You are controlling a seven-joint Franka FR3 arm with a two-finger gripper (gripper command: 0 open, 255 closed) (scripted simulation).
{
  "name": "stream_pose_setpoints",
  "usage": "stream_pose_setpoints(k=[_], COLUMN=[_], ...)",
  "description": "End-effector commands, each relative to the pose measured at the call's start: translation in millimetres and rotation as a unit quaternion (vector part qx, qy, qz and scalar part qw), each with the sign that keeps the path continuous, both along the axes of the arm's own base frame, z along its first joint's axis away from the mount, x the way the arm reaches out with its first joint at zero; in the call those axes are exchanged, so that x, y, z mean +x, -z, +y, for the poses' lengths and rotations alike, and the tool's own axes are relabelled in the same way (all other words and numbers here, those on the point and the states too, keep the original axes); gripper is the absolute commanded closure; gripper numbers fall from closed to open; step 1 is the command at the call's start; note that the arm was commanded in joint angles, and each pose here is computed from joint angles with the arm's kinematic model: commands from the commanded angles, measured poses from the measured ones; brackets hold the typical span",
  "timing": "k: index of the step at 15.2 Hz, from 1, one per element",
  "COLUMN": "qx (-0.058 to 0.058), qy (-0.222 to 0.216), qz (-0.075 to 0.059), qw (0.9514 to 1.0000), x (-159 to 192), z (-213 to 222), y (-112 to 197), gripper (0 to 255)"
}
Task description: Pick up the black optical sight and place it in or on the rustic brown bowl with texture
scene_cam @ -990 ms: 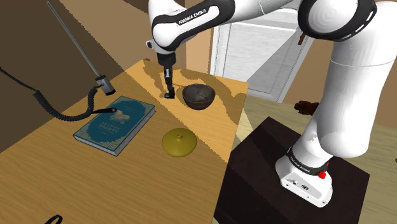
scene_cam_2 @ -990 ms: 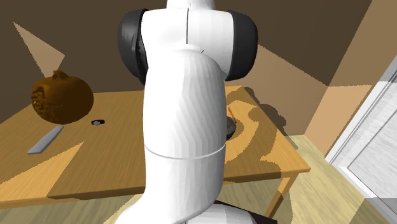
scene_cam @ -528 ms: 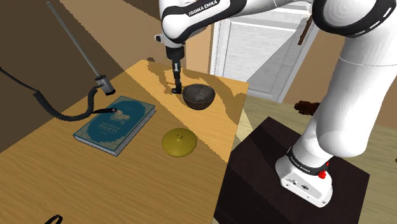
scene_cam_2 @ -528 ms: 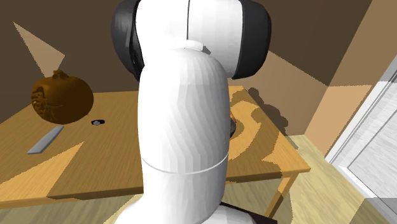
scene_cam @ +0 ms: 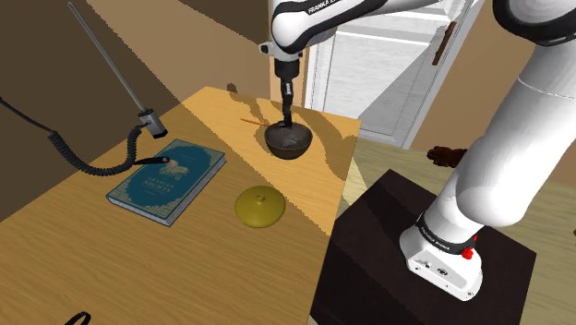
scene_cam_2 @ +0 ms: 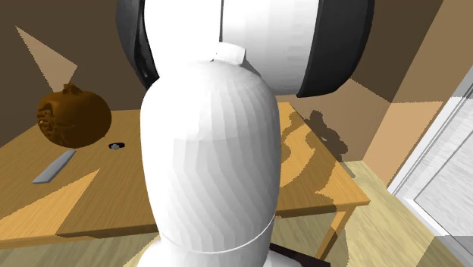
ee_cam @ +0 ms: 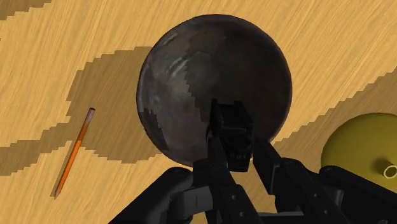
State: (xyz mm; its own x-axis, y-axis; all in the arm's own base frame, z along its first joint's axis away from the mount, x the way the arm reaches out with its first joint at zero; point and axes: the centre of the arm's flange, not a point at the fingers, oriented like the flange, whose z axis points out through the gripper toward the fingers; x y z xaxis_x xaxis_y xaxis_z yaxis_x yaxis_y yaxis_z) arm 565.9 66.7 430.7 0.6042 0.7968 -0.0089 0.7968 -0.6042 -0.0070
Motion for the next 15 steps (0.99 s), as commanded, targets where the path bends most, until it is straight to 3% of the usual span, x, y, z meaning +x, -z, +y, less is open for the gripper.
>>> stream_pose_setpoints(k=[1,4,5,10,15], qx=[0.0,0.0,0.0,-0.028,-0.054], qy=[-0.001,0.0,0.0,-0.059,-0.111], qz=[0.0,0.0,0.0,0.038,0.072], qw=[1.0,1.0,1.0,0.9972,0.9897], x=[-13,-12,-12,30,66], z=[-30,-26,-26,-43,-58], y=[-1,5,5,58,107], gripper=[255,255,0,0,0])
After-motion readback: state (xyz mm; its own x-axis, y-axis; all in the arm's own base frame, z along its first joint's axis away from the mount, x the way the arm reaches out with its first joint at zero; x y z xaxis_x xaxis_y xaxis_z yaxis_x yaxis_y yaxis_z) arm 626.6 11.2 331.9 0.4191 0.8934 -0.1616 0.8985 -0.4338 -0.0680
